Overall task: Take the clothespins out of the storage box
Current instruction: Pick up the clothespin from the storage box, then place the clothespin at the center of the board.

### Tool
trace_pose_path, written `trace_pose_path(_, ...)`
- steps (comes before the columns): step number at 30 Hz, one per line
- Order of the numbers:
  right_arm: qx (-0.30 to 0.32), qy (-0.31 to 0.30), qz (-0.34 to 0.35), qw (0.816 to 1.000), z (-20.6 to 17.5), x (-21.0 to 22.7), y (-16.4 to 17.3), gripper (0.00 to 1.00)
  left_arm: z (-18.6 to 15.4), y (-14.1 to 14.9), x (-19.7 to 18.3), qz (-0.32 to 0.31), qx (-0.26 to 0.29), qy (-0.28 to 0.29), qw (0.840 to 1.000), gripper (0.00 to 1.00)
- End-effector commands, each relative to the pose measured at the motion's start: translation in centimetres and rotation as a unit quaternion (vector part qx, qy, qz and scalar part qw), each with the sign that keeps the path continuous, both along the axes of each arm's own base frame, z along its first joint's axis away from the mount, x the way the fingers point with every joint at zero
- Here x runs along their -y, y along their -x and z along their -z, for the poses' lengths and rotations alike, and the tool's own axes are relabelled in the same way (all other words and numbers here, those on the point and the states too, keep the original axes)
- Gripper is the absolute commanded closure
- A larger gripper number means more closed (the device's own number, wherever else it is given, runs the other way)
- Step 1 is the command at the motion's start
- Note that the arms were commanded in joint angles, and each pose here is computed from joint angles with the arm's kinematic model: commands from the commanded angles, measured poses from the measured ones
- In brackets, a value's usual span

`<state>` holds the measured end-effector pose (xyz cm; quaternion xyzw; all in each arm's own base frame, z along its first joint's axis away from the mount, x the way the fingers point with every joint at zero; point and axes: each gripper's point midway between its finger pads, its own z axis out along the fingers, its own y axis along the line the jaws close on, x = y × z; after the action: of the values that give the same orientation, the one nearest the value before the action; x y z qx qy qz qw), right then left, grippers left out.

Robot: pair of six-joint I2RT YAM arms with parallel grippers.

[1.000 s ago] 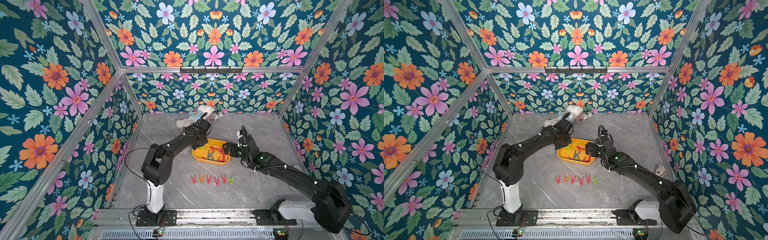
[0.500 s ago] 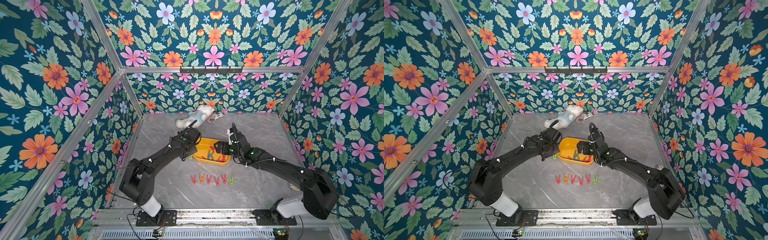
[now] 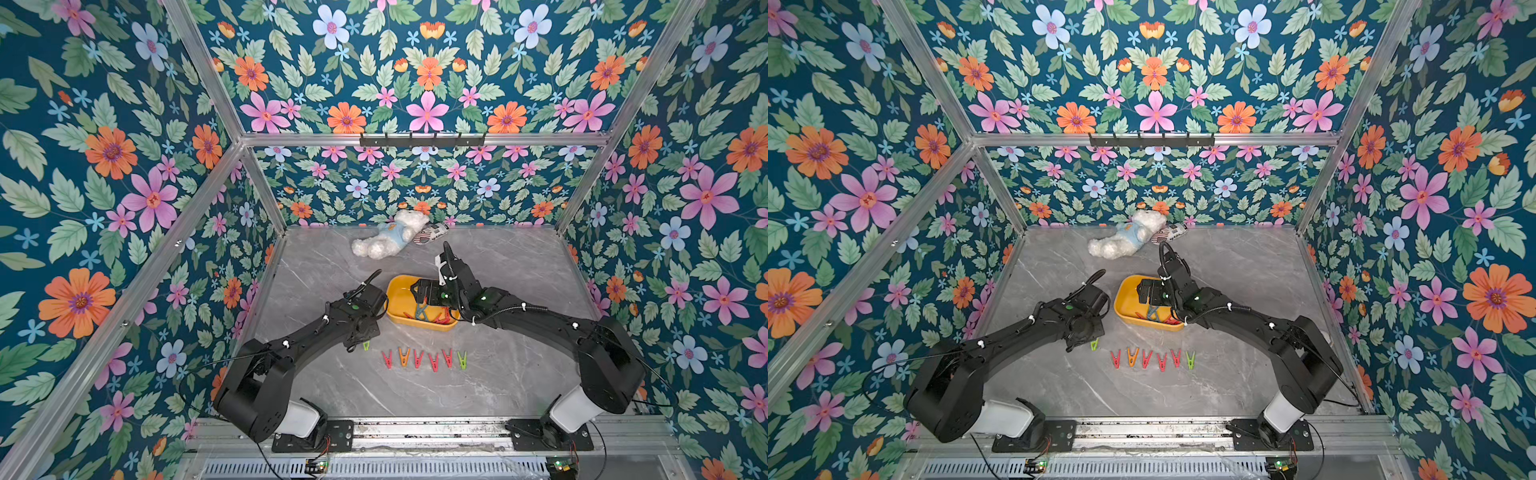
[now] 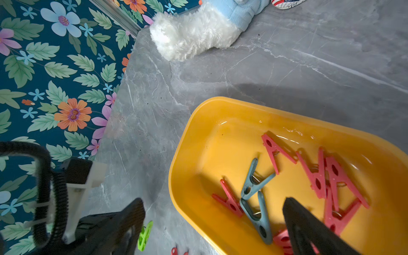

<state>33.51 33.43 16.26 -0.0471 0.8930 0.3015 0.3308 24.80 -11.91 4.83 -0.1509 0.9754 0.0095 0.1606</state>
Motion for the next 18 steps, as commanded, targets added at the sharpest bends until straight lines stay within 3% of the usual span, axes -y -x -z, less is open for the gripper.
trace_pose_path(1,-0.006,-0.001,0.000,1.000,0.0,-0.3,0.0,0.01,0.8,0.1,0.0,0.001,0.001,0.003,1.000,1.00)
trace_pose_path(11,-0.013,0.014,0.013,1.000,0.6,0.0,-0.2,0.01,3.8,2.2,0.4,0.011,-0.038,0.026,0.999,1.00)
trace_pose_path(18,-0.040,0.053,0.025,0.997,3.5,0.1,-0.9,0.01,4.3,3.2,0.5,0.016,-0.045,0.032,0.998,1.00)
